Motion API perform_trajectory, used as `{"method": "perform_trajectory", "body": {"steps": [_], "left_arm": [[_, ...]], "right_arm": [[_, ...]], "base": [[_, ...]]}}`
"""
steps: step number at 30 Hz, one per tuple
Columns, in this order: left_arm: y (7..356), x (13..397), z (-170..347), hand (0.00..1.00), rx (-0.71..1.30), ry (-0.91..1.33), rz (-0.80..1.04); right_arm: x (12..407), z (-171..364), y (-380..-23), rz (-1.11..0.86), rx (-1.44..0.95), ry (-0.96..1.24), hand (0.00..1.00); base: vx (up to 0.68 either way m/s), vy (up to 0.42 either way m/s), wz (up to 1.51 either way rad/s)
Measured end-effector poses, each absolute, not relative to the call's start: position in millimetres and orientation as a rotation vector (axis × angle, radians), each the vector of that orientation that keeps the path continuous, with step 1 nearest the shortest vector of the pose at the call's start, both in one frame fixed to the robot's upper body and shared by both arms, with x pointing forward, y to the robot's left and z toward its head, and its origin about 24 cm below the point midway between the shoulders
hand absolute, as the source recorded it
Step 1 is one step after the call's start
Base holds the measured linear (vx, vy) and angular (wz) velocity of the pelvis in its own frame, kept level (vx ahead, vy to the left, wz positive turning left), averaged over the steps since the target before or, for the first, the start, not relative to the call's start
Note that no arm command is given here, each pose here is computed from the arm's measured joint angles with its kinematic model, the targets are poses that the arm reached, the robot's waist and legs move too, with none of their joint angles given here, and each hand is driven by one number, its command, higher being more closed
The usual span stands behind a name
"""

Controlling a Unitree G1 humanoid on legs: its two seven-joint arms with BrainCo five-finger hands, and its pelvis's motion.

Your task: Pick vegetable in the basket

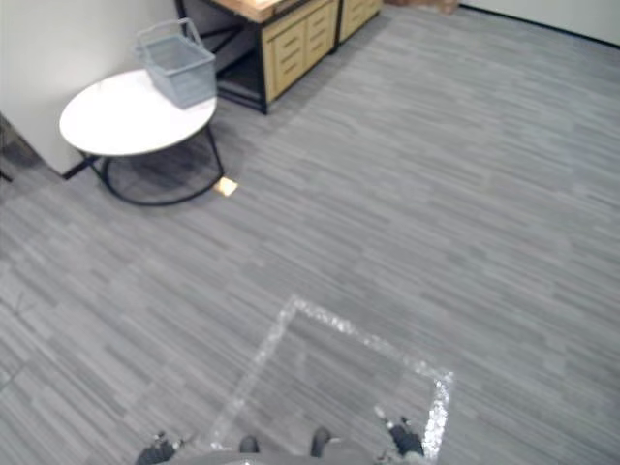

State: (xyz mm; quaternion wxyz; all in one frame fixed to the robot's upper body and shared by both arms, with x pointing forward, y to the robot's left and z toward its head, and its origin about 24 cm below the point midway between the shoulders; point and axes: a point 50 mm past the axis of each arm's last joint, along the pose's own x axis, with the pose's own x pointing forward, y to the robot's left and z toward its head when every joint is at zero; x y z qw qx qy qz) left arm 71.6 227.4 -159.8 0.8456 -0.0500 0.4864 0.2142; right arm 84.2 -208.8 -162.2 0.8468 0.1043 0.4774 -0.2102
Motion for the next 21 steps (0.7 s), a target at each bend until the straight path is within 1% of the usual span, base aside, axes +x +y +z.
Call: {"method": "perform_trajectory", "body": {"steps": [2,3,5,10,13,15,17,21], "left_arm": [[227,77,-158,0.00,-0.119,0.992,0.457],[223,77,-158,0.00,-0.155,0.983,0.475],[221,74,-159,0.00,-0.167,0.989,0.477],[220,69,-161,0.00,-0.169,1.014,0.482],[213,65,-164,0.00,-0.181,1.034,0.489],[222,63,-162,0.00,-0.173,1.030,0.518],[226,72,-160,0.00,-0.165,1.007,0.520],[230,66,-160,0.00,-0.149,1.014,0.535]], "right_arm": [[84,-162,-210,-0.431,0.202,1.009,0.00],[84,-161,-215,-0.425,0.179,1.006,0.00],[83,-160,-220,-0.420,0.154,1.010,0.00],[101,-156,-222,-0.396,0.132,0.968,0.00],[105,-154,-223,-0.376,0.097,0.963,0.00],[107,-156,-211,-0.354,0.116,0.967,0.00],[111,-156,-203,-0.335,0.128,0.956,0.00],[109,-157,-200,-0.311,0.127,0.962,0.00]], "base": [[-0.04,-0.057,0.44],[0.03,0.007,0.31],[0.09,0.085,0.12],[0.24,0.199,0.02],[0.40,0.342,-0.09],[0.54,0.360,-0.29],[0.58,0.297,-0.02],[0.51,0.273,-0.10]]}}
